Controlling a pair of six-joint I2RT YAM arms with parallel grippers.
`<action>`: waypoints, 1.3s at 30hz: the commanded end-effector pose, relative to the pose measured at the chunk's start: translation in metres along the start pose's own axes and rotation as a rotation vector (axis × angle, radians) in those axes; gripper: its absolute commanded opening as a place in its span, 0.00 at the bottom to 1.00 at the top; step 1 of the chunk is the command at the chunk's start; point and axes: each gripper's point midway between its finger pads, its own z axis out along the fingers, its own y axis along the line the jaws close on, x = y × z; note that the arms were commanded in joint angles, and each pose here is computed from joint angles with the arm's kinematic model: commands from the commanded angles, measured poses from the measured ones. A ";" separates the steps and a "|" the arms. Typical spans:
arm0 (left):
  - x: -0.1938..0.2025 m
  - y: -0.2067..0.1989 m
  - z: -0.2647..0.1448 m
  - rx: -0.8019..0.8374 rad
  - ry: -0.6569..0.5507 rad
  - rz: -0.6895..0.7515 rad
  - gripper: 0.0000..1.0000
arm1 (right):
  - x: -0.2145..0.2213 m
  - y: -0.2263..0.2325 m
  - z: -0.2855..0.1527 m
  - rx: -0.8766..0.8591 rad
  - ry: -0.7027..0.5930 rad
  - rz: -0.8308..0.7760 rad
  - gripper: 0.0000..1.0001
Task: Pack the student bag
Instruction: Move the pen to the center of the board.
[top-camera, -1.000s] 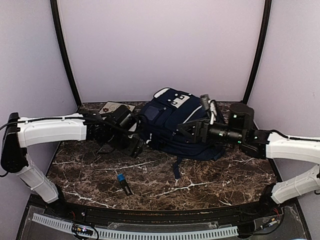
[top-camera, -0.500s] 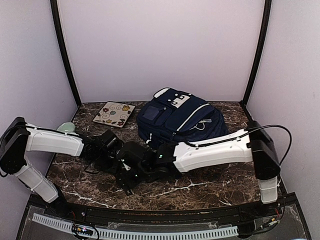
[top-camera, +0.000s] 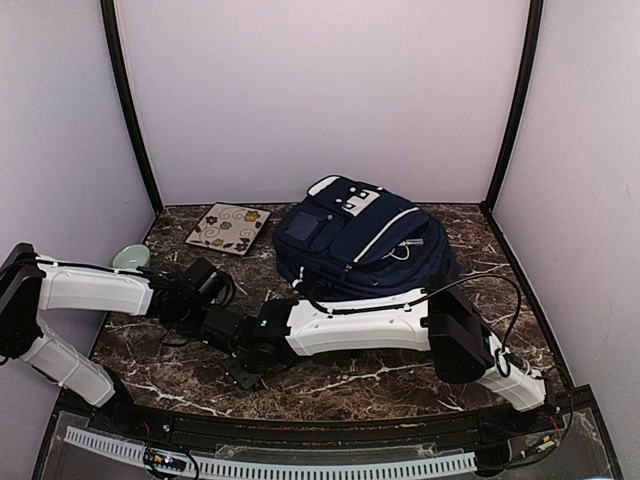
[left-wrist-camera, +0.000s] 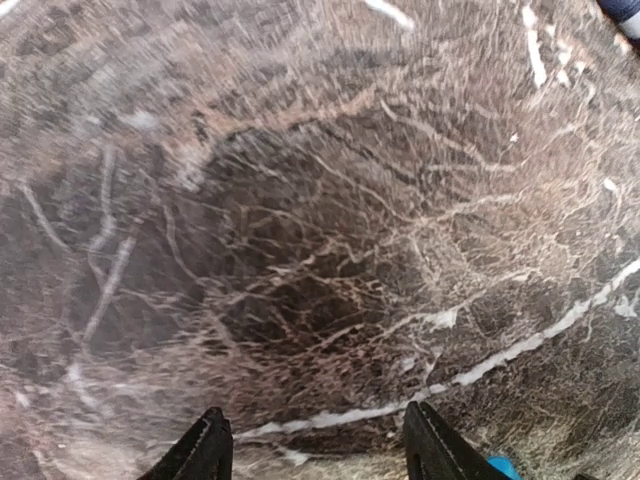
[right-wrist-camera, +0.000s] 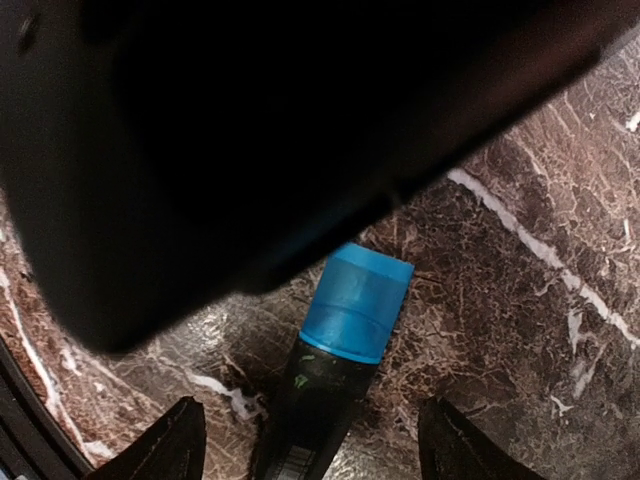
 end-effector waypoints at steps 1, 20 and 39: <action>-0.017 0.011 -0.020 -0.039 -0.088 0.000 0.63 | 0.028 -0.004 0.003 0.024 0.134 -0.019 0.72; -0.015 0.003 -0.013 0.052 -0.075 -0.020 0.64 | 0.103 -0.006 0.032 0.034 0.418 0.061 0.64; -0.011 0.007 -0.005 0.054 -0.074 -0.044 0.63 | 0.100 -0.049 0.022 0.159 0.384 0.064 0.21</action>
